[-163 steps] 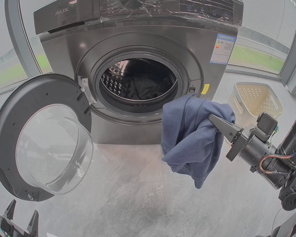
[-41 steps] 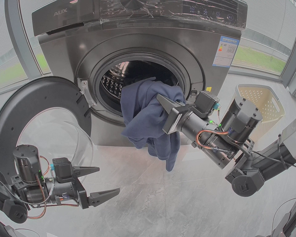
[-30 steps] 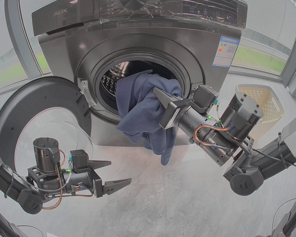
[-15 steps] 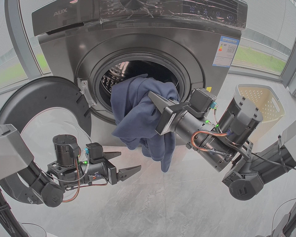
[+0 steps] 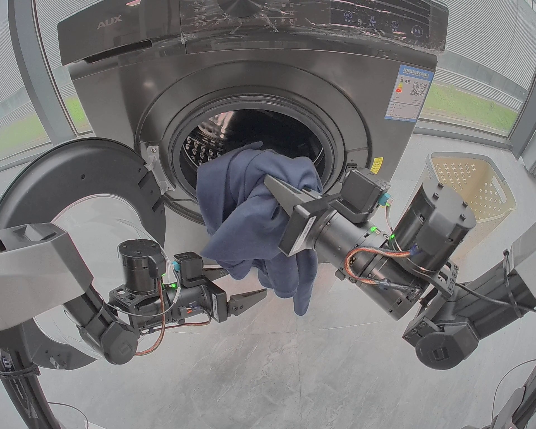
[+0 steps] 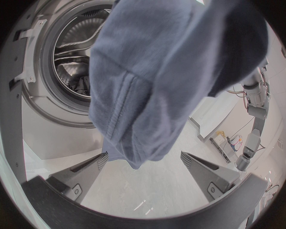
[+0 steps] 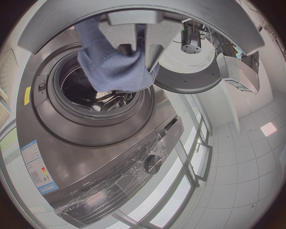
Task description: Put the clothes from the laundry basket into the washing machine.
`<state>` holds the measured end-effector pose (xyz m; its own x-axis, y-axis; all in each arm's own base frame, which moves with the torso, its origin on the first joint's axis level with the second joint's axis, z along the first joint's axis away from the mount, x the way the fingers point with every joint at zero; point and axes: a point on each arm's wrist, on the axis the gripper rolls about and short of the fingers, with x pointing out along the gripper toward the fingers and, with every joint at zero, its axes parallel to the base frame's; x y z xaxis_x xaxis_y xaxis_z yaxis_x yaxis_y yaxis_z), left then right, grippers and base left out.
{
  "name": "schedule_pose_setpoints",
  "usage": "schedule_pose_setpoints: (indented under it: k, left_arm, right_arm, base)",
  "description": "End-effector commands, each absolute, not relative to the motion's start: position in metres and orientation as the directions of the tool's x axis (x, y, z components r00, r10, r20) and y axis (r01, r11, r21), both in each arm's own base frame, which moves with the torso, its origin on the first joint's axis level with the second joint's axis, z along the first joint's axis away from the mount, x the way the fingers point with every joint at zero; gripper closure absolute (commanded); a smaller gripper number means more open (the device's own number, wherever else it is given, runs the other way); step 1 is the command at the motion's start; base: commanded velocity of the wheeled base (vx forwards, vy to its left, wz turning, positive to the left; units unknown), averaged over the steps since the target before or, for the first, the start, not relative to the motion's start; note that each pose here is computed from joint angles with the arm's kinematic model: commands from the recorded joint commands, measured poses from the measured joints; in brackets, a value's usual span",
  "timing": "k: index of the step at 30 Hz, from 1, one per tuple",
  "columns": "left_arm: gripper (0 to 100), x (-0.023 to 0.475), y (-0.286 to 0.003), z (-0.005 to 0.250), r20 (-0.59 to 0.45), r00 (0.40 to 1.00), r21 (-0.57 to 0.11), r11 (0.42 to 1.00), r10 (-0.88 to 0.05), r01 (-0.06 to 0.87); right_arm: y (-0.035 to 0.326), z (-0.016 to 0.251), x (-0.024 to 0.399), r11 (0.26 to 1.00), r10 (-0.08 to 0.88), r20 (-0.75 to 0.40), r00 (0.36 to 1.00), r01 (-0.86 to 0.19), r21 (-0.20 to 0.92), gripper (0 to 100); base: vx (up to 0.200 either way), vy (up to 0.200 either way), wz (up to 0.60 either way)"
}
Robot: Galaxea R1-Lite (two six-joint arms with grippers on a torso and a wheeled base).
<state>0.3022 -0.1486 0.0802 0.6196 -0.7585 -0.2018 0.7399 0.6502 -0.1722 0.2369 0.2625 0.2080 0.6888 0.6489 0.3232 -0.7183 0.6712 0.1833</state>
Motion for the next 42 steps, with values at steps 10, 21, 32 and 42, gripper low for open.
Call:
schedule_pose_setpoints:
  k: [10, 21, 32, 42]
  left_arm:
    - [0, 0.318, -0.167, 0.070, -0.165, 0.610, -0.165, 0.632, -0.775, 0.758]
    - [100, 0.330, -0.168, 0.073, -0.071, 0.644, -0.146, 0.646, -0.762, 0.749]
    - [100, 0.325, -0.167, 0.072, -0.053, 0.642, -0.140, 0.643, -0.764, 0.753]
    - [100, 0.270, -0.159, 0.095, -0.017, 0.603, -0.119, 0.600, -0.798, 0.791]
  right_arm:
    - [0.263, 0.209, 0.236, 0.668, 0.650, 0.330, 0.685, -0.722, 0.182, 100]
    - [0.263, 0.210, 0.236, 0.666, 0.646, 0.343, 0.682, -0.723, 0.182, 100]
    - [0.263, 0.208, 0.238, 0.671, 0.644, 0.337, 0.687, -0.718, 0.183, 100]
    - [0.263, 0.193, 0.249, 0.694, 0.637, 0.298, 0.711, -0.697, 0.180, 100]
  base:
    - [0.000, 0.000, 0.00]
    - [0.000, 0.000, 0.00]
    - [0.000, 0.000, 0.00]
    - [0.000, 0.000, 0.00]
